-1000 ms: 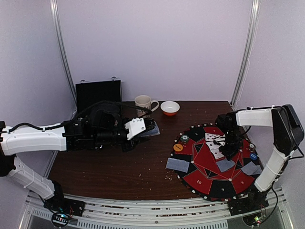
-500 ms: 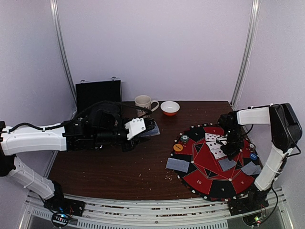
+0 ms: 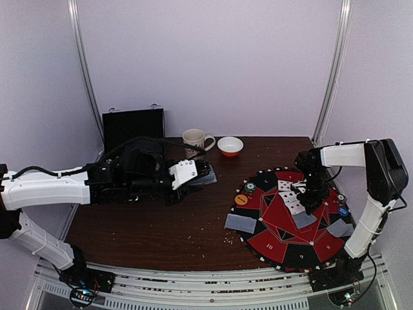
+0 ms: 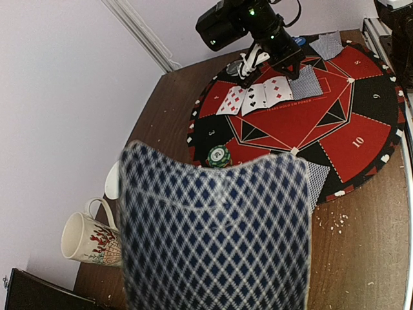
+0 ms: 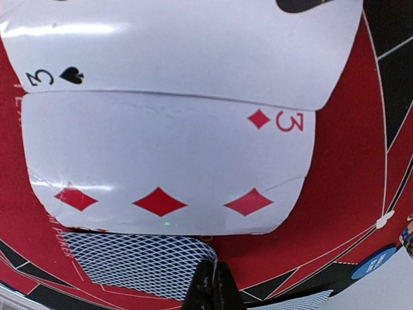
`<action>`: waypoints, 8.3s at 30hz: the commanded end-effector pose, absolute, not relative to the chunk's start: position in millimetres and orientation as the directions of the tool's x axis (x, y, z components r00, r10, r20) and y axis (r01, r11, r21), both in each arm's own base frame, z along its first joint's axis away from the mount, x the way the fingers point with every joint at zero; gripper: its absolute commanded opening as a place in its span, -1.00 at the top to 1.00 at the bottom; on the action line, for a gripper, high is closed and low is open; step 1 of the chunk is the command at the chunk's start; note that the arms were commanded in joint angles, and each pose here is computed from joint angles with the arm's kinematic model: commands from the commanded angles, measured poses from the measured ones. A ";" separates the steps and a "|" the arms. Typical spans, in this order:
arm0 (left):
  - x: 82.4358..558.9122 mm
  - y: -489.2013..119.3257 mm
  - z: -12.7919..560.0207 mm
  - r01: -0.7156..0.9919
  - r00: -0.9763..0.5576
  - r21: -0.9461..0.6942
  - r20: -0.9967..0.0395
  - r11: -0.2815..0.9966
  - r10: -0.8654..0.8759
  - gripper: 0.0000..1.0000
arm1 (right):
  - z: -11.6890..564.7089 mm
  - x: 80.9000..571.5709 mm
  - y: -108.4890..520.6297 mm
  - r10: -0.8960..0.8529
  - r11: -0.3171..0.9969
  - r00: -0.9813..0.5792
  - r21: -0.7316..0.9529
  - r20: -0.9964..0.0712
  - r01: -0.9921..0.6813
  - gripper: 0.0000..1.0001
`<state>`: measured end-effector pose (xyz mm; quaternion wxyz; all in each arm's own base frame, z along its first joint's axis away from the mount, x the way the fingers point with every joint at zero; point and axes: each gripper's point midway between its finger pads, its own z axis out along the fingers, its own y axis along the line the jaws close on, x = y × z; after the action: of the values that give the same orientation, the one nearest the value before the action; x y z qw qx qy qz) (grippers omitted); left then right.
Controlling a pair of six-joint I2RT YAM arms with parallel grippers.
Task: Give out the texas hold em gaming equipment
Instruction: Distribute the poker card in the community card area, then pick up the poker card from the face-down deck piles, then distribute the poker card in the community card area, then adjust the poker card in the community card area, then place the poker card at the center of the board.
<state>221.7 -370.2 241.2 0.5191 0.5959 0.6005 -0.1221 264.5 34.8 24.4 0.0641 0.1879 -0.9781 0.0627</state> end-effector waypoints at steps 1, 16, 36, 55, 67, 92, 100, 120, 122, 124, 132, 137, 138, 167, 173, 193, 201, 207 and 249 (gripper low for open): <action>223.7 -376.0 252.4 0.828 0.277 0.491 -0.778 0.270 0.564 0.36 | 21.8 259.3 27.9 -0.351 0.921 -0.918 -0.108 0.183 -0.374 1.00; 223.2 -375.9 254.0 0.829 0.278 0.490 -0.780 0.270 0.561 0.36 | 59.5 274.5 18.9 -0.333 0.917 -0.938 -0.196 0.097 -0.346 0.09; 219.3 -376.9 259.1 0.835 0.286 0.482 -0.792 0.265 0.539 0.36 | 367.9 258.3 305.9 0.180 0.349 -0.424 0.461 -0.888 -0.816 -0.99; 208.8 -379.3 265.2 0.854 0.306 0.465 -0.811 0.233 0.499 0.35 | 311.2 230.0 390.1 -0.164 0.259 -0.366 0.318 -0.916 -0.912 -0.79; 209.8 -378.8 263.8 0.851 0.306 0.469 -0.808 0.235 0.504 0.35 | 285.4 236.9 404.4 -0.264 0.295 -0.356 0.276 -0.897 -0.915 -0.62; 213.5 -377.9 261.2 0.845 0.298 0.474 -0.802 0.248 0.518 0.37 | 293.3 232.7 368.6 -0.368 0.395 -0.372 0.219 -0.852 -0.892 0.82; 214.8 -377.9 260.5 0.843 0.296 0.476 -0.799 0.250 0.523 0.37 | 297.1 238.5 339.9 -0.446 0.470 -0.362 0.130 -0.818 -0.873 1.00; 216.5 -377.1 259.8 0.840 0.293 0.480 -0.795 0.255 0.531 0.37 | 113.4 202.8 83.7 -0.804 0.565 -0.590 -0.211 0.079 -0.798 1.00; 216.6 -377.0 260.8 0.839 0.293 0.480 -0.795 0.256 0.531 0.36 | 107.0 201.3 89.9 -0.803 0.579 -0.594 -0.174 0.047 -0.796 1.00; 216.8 -376.8 260.0 0.838 0.293 0.481 -0.794 0.256 0.533 0.36 | 99.9 198.0 95.6 -0.793 0.601 -0.608 -0.121 0.025 -0.790 1.00; 216.3 -376.6 260.6 0.839 0.293 0.481 -0.794 0.256 0.532 0.37 | 65.7 176.1 77.7 -0.769 0.615 -0.623 -0.097 0.144 -0.782 1.00; 216.5 -376.6 261.9 0.838 0.294 0.481 -0.795 0.257 0.530 0.37 | 61.3 179.2 65.5 -0.740 0.635 -0.655 -0.160 0.156 -0.756 1.00; 216.5 -376.7 262.0 0.838 0.294 0.481 -0.795 0.257 0.530 0.37 | 59.5 178.1 63.4 -0.734 0.640 -0.660 -0.163 0.162 -0.751 1.00; 216.0 -377.0 261.8 0.840 0.294 0.479 -0.796 0.255 0.529 0.37 | 51.5 188.6 40.6 -0.713 0.637 -0.681 -0.251 0.167 -0.728 1.00; 215.8 -376.0 264.8 0.837 0.298 0.483 -0.797 0.258 0.525 0.37 | 47.0 183.9 31.2 -0.684 0.651 -0.697 -0.251 0.213 -0.716 1.00; 215.3 -377.0 263.2 0.840 0.297 0.479 -0.798 0.253 0.525 0.36 | 67.9 222.3 18.2 -0.646 0.664 -0.752 -0.391 0.131 -0.638 0.18; 216.3 -376.6 262.2 0.838 0.295 0.481 -0.795 0.256 0.530 0.36 | 54.1 276.3 -14.6 -0.512 0.712 -0.854 -0.514 0.086 -0.478 0.41; 217.5 -375.8 260.7 0.836 0.293 0.484 -0.791 0.259 0.537 0.36 | 28.1 280.7 -10.0 -0.514 0.722 -0.847 -0.466 0.134 -0.511 0.50; 209.8 -387.1 226.1 0.881 0.276 0.440 -0.777 0.173 0.566 0.35 | 187.4 333.4 79.5 -0.458 0.888 -0.685 -0.257 -0.567 -0.382 0.24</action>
<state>215.7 -373.5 234.9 0.5081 0.6077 0.5951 -0.1356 317.2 51.2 139.6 -0.2166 0.2594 -0.9320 0.1313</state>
